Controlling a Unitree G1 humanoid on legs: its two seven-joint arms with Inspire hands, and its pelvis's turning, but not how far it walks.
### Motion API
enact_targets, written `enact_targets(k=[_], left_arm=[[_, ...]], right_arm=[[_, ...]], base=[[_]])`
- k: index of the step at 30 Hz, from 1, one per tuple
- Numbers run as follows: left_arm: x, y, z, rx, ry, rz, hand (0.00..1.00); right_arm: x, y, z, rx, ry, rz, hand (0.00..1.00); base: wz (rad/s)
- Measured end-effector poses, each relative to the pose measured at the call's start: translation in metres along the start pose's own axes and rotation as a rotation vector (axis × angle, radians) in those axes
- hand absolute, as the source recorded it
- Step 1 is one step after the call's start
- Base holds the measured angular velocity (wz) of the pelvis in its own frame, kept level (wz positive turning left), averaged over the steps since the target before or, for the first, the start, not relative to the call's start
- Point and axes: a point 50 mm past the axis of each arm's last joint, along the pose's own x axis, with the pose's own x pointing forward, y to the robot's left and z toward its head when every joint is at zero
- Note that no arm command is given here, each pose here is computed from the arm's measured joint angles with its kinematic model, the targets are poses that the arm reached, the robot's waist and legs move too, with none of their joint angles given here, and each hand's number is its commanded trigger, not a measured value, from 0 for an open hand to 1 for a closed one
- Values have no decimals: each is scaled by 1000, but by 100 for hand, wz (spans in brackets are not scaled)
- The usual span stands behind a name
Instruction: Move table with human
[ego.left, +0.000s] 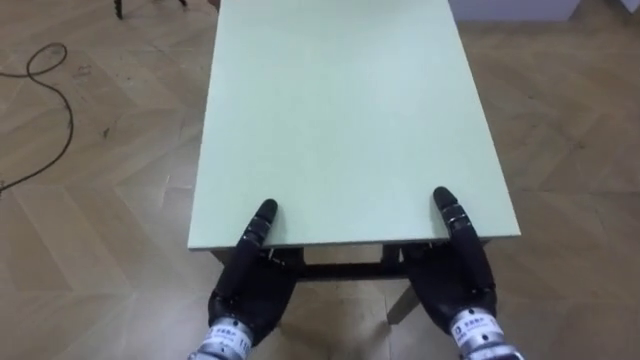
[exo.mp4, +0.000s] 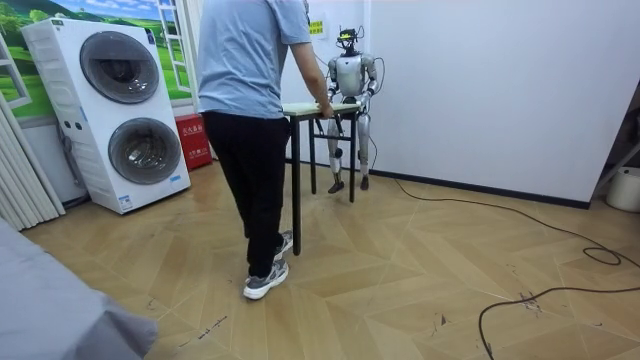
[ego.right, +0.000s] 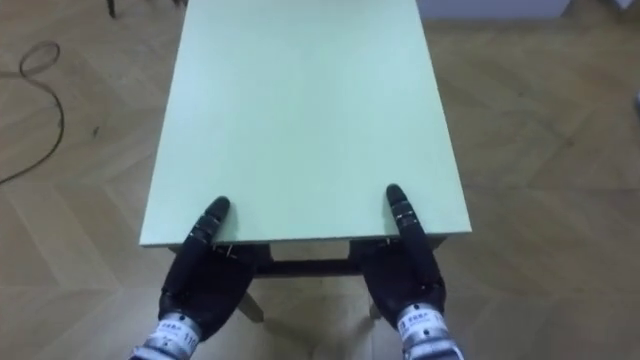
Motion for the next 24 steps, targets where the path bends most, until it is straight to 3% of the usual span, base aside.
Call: enact_targets(k=[4, 24], left_arm=[[9, 2, -4, -3, 5, 14, 100], [6, 7, -5, 19, 7, 39, 100]], right_arm=[[1, -2, 4, -8, -19, -14, 100], [-4, -8, -1, 13, -12, -64, 100]], base=[[-13], [-6]])
